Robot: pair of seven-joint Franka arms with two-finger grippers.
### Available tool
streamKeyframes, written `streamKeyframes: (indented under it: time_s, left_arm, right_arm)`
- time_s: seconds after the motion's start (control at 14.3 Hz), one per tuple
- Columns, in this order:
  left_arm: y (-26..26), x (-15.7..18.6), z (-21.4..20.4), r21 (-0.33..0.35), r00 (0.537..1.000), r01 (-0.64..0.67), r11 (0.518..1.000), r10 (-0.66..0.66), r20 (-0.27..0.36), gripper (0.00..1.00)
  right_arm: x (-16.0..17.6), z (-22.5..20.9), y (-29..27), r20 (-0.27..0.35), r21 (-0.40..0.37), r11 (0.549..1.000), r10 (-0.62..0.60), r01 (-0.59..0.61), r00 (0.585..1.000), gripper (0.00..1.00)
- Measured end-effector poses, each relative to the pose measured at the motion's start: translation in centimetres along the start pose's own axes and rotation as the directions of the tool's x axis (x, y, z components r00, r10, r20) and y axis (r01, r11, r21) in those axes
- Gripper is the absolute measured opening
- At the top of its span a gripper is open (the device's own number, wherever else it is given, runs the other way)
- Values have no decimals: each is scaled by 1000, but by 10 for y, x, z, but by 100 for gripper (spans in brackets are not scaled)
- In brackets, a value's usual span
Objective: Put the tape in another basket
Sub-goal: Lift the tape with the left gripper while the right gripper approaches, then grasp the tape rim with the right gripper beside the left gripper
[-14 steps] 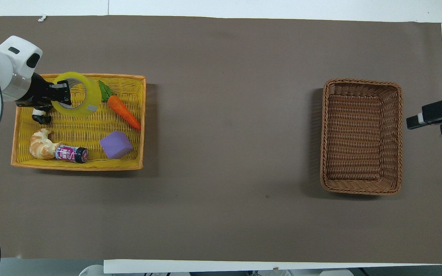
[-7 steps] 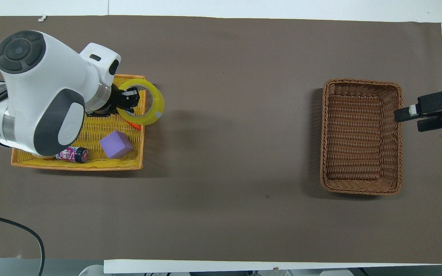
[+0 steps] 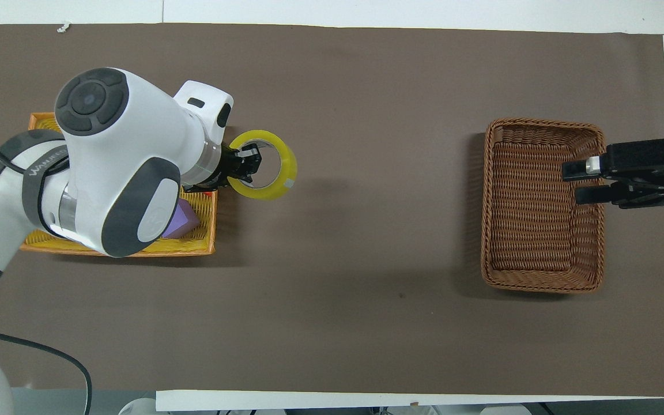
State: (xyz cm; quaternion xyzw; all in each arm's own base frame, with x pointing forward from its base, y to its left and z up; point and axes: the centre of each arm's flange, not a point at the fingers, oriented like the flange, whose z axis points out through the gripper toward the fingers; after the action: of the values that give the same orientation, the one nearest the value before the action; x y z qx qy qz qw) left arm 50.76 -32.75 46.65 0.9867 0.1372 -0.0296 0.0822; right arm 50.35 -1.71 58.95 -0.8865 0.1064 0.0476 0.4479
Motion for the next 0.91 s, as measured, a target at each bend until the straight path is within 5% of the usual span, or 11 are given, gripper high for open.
streamKeyframes:
  time_s: [0.49,0.91]
  left_arm:
    - [45,-42,-5,-74,1000,8,997,-9,-2,21]
    - [73,-61,-22,-150,999,25,988,-27,-17,21]
  right_arm:
    - [8,69,-14,-2,209,976,57,-55,998,100]
    - [13,140,-25,-36,191,981,37,-30,999,100]
